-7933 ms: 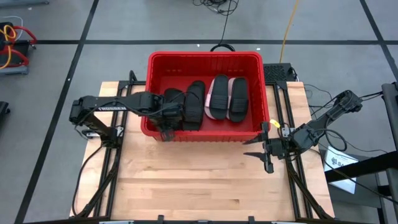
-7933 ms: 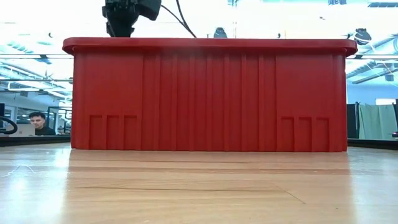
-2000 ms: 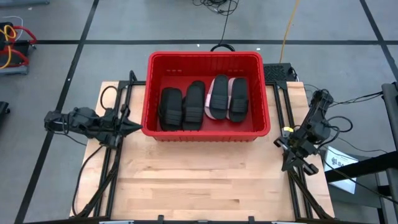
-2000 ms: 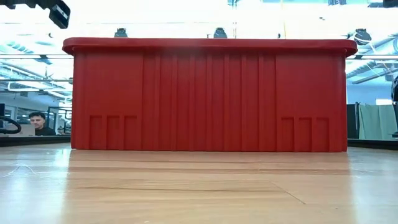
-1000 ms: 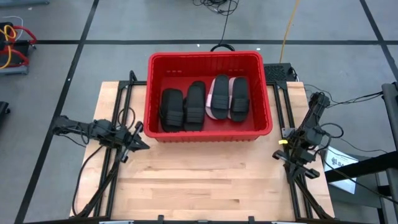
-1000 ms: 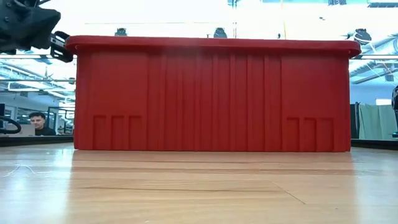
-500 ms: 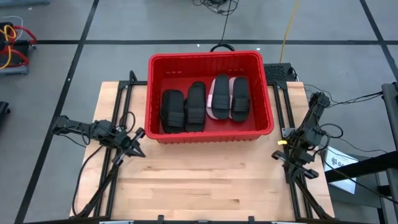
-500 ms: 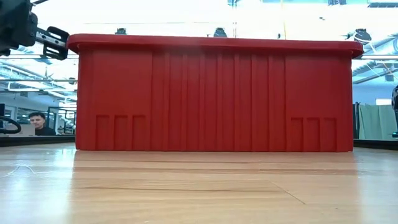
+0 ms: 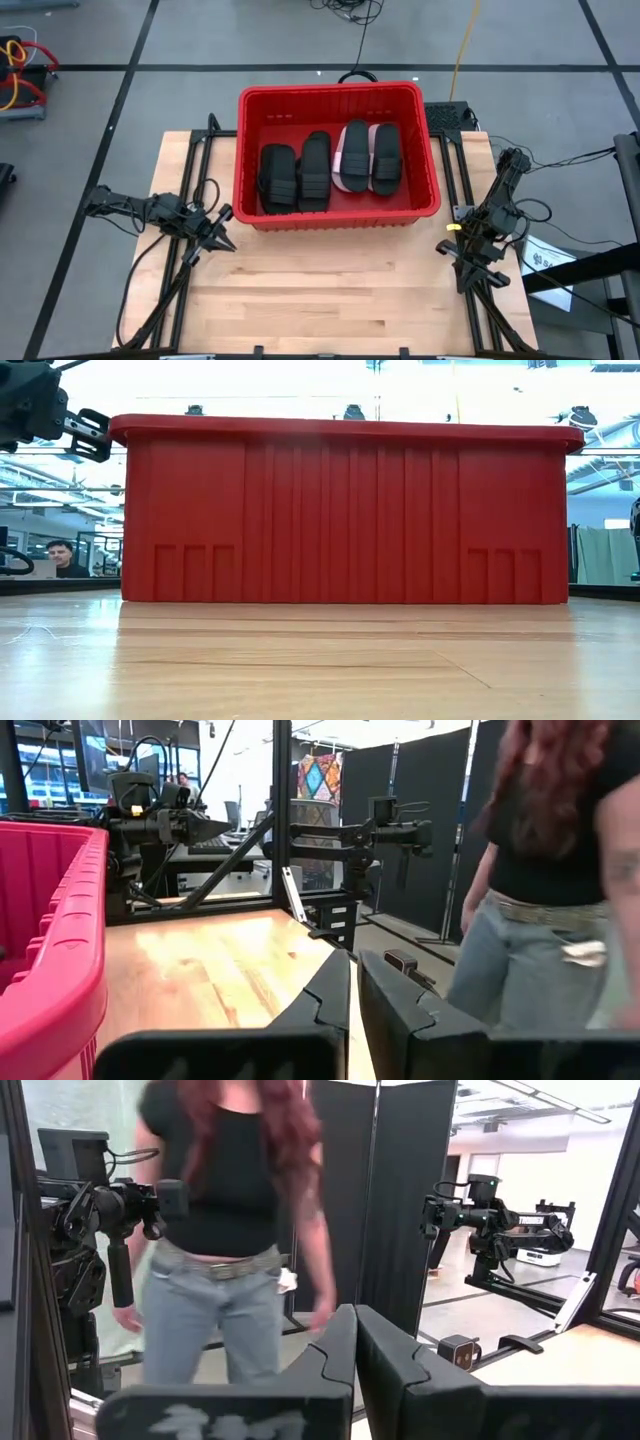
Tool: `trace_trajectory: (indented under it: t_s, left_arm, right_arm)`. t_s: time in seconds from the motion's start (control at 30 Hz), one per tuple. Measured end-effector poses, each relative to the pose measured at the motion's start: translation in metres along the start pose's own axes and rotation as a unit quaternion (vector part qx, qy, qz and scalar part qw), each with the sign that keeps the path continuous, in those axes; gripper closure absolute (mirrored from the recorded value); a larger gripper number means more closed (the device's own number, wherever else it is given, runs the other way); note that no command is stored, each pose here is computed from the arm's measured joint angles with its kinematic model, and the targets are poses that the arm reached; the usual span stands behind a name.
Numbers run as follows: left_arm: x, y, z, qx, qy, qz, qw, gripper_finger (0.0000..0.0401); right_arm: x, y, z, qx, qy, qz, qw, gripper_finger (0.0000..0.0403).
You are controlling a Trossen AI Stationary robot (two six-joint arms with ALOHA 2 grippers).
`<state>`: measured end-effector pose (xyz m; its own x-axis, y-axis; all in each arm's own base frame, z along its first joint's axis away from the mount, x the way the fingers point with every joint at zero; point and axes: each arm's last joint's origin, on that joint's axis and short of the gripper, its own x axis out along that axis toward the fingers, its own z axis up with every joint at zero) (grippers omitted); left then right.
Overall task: Pick and place slides into bin
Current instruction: Return to Home Position
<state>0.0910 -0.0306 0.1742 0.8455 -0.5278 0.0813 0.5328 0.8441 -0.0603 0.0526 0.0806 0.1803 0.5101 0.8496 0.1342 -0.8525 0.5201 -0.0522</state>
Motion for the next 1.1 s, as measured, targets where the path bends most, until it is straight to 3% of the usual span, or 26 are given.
trace_trajectory:
  t_s: [0.3, 0.63, 1.1]
  left_arm:
    - [0.0, 0.0, 0.0001, -0.001, 0.0, 0.0, 1.0, 0.04]
    - [0.0, 0.0, 0.0001, -0.001, 0.0, 0.0, 1.0, 0.0376]
    - [0.0, 0.0, 0.0002, -0.001, 0.0, 0.001, 1.0, 0.0375]
  right_arm:
    - [0.0, 0.0, 0.0, 0.0, 0.0, 0.0, 1.0, 0.0403]
    - [0.0, 0.0, -0.0001, 0.0, 0.0, 0.0, 1.0, 0.0403]
    - [0.0, 0.0, -0.0002, 0.0, 0.0, 0.0, 1.0, 0.0403]
